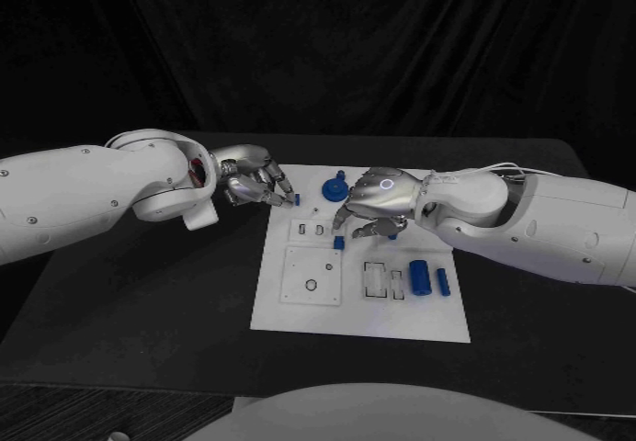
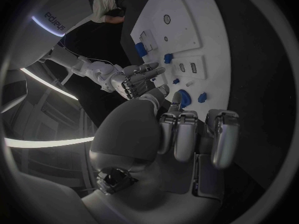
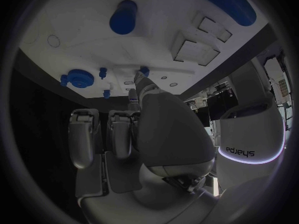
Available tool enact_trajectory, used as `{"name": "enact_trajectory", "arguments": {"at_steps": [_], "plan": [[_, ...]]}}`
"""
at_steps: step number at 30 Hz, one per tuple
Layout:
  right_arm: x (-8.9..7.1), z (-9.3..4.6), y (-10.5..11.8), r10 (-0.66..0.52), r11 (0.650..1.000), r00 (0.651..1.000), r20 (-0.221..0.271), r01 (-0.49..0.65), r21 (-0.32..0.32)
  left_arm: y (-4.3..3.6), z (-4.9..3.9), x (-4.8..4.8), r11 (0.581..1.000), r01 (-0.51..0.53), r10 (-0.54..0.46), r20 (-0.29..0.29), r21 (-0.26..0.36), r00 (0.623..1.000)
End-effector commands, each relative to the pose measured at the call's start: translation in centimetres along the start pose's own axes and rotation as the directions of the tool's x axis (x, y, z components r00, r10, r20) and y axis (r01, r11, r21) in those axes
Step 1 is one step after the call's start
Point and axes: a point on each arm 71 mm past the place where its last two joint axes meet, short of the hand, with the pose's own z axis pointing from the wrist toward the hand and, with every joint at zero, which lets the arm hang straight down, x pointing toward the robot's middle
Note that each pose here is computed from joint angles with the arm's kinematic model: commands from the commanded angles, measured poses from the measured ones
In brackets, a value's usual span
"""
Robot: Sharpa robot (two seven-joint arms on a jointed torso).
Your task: Assemble the parts on the task board
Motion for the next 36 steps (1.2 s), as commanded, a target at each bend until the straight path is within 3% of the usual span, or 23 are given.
{"name": "enact_trajectory", "arguments": {"at_steps": [1, 36], "plan": [[0.2, 0.1, 0.2, -0.007, 1.000, 1.000, -0.005, 0.007, -0.008, -0.15, 0.06, 0.16, 1.000, 0.006, -0.006, -0.026, 0.005, 1.000], [2.0, 1.5, 1.1, 0.025, 0.999, 0.998, -0.066, -0.027, -0.031, -0.15, 0.38, 0.31, 1.000, 0.004, -0.004, -0.047, -0.001, 0.999]]}}
